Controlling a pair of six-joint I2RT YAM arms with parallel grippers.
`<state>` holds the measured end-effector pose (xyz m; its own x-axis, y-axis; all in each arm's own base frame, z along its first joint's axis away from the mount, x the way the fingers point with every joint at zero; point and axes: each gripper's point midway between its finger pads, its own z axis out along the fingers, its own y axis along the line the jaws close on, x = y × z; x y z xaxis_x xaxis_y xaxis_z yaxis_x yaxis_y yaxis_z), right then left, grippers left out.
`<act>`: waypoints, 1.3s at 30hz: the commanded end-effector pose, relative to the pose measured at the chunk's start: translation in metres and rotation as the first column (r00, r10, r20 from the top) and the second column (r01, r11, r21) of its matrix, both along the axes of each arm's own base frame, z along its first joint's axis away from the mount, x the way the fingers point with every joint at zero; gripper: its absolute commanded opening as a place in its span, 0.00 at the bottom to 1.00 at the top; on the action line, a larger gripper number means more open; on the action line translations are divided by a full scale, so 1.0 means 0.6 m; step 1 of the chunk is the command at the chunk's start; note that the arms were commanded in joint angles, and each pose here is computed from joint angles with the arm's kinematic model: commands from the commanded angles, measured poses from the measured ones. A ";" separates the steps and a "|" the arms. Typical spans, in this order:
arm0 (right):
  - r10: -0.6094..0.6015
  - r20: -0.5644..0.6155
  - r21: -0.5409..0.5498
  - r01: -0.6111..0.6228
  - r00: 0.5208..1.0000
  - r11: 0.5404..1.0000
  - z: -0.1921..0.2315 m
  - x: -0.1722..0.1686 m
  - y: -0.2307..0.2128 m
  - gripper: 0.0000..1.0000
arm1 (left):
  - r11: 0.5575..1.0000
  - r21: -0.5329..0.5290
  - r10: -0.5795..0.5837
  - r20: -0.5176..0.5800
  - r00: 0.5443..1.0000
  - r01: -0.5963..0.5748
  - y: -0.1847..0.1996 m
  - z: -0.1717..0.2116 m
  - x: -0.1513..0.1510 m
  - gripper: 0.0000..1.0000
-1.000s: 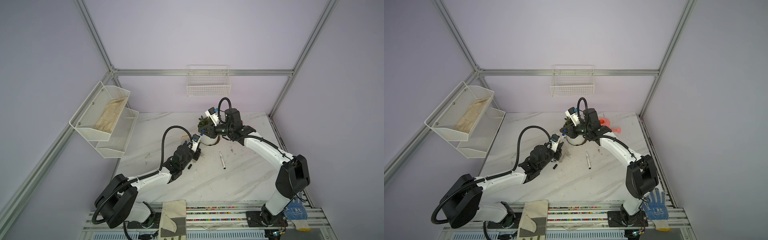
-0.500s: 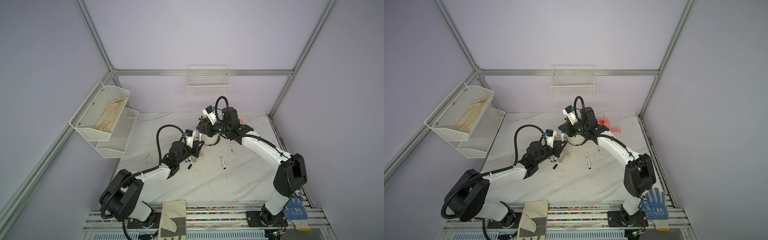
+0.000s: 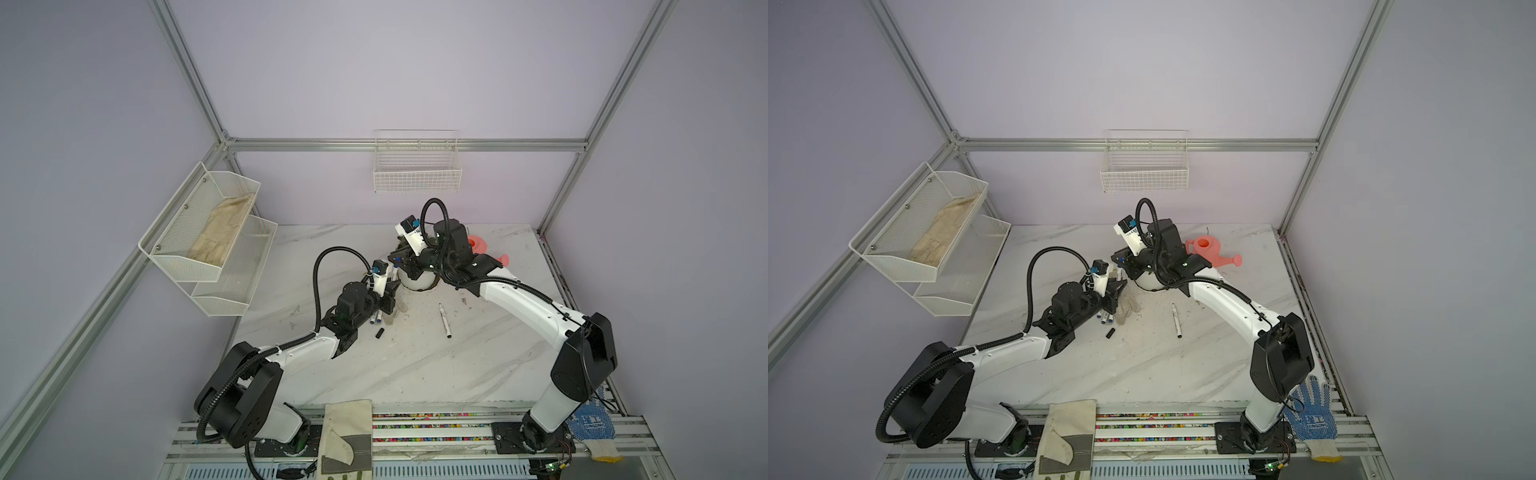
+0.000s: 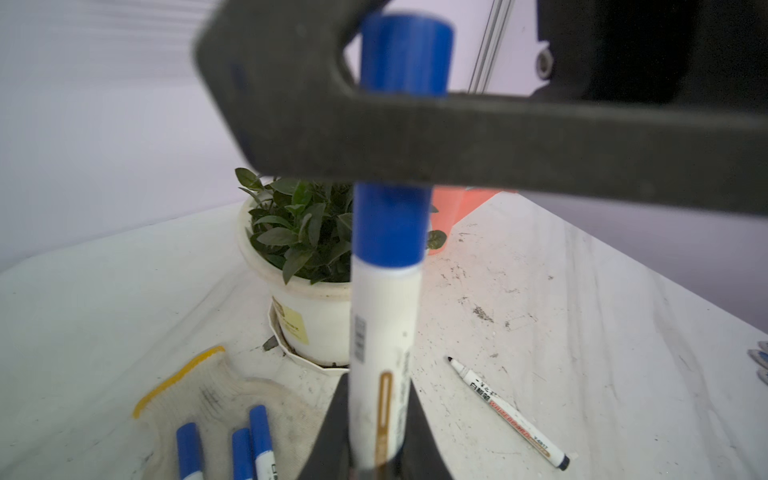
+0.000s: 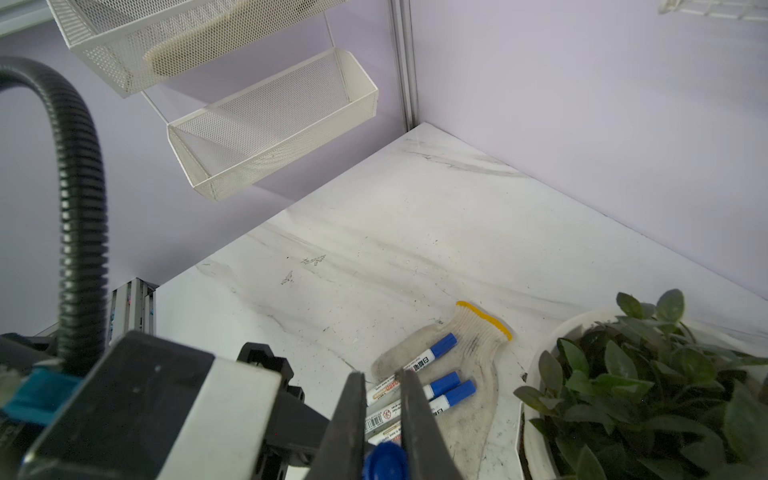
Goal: Insert the pens into the pen caps
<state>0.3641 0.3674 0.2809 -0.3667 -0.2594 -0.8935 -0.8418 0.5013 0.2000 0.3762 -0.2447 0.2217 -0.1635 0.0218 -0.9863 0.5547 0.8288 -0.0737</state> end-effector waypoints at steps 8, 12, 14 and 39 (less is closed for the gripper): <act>-0.088 -0.558 -0.285 -0.090 0.825 0.954 -0.266 -0.094 -0.107 0.00 | 0.824 -0.564 0.411 0.524 0.746 -0.058 0.167 0.427 -0.054 0.00; -0.135 -0.493 -0.452 -0.120 0.860 0.884 -0.314 -0.117 -0.107 0.00 | 0.800 -0.601 0.365 0.496 0.787 0.008 0.165 0.428 -0.049 0.00; -0.132 -0.486 -0.487 -0.143 0.864 0.862 -0.326 -0.127 -0.104 0.00 | 0.791 -0.611 0.360 0.482 0.799 0.012 0.166 0.427 -0.040 0.00; -0.079 -0.491 -0.301 -0.084 0.868 0.950 -0.251 -0.088 -0.090 0.00 | 0.855 -0.517 0.181 0.373 0.910 0.042 0.105 0.353 -0.005 0.00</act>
<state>0.3784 0.3565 0.2558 -0.4892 -0.2273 -0.8420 -0.7947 0.5139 0.3230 0.3644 -0.2466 0.2115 -0.3269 -0.0630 -0.9430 0.6136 0.7447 -0.2625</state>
